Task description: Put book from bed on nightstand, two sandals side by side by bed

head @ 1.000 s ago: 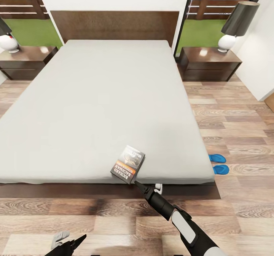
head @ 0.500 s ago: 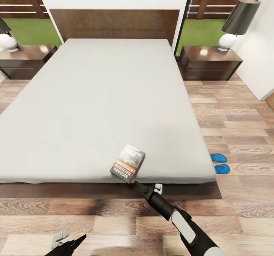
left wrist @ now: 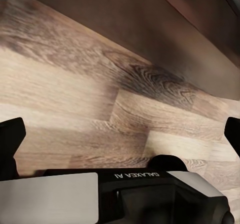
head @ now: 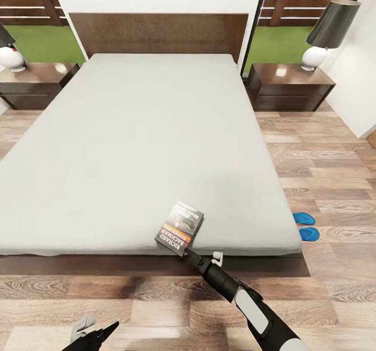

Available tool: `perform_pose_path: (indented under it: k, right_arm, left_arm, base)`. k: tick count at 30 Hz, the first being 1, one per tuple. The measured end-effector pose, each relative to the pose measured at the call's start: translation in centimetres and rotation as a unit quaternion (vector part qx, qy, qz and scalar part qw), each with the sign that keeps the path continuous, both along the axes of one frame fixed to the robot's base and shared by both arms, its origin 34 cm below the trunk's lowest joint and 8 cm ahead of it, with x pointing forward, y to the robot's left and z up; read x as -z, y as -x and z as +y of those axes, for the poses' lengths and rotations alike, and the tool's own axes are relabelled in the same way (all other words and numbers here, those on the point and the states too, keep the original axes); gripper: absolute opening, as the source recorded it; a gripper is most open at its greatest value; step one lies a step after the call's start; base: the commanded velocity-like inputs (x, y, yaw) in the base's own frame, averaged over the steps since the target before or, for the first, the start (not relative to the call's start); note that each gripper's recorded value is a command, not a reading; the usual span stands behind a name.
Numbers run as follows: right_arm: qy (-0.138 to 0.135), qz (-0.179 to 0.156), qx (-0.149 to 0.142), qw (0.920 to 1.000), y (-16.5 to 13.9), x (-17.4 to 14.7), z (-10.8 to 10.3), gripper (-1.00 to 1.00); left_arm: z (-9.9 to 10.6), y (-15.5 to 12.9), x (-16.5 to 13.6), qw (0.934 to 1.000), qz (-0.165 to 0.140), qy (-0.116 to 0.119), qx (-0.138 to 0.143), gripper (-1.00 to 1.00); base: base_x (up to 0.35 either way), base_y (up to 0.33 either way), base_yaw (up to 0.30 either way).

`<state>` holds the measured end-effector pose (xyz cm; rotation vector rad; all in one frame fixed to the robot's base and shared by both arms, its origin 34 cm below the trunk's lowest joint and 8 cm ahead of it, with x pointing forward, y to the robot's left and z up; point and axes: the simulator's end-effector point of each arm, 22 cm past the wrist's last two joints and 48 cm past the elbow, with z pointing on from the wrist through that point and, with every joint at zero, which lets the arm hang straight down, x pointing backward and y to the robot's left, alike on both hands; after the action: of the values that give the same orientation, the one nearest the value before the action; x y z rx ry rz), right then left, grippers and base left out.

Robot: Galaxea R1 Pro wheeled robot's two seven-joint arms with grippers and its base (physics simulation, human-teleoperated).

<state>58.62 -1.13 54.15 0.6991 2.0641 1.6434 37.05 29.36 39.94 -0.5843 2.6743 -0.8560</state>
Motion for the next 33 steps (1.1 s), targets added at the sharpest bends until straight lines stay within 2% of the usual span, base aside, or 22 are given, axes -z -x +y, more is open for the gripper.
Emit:
perform_pose_path:
  k: [33]
  right_arm:
    - [0.0,0.0,0.0,1.0,-0.01,0.0,0.0,1.0]
  left_arm:
    - [-0.02,0.03,0.01,1.0,0.0,0.0,0.0,1.0]
  base:
    - [0.0,0.0,0.0]
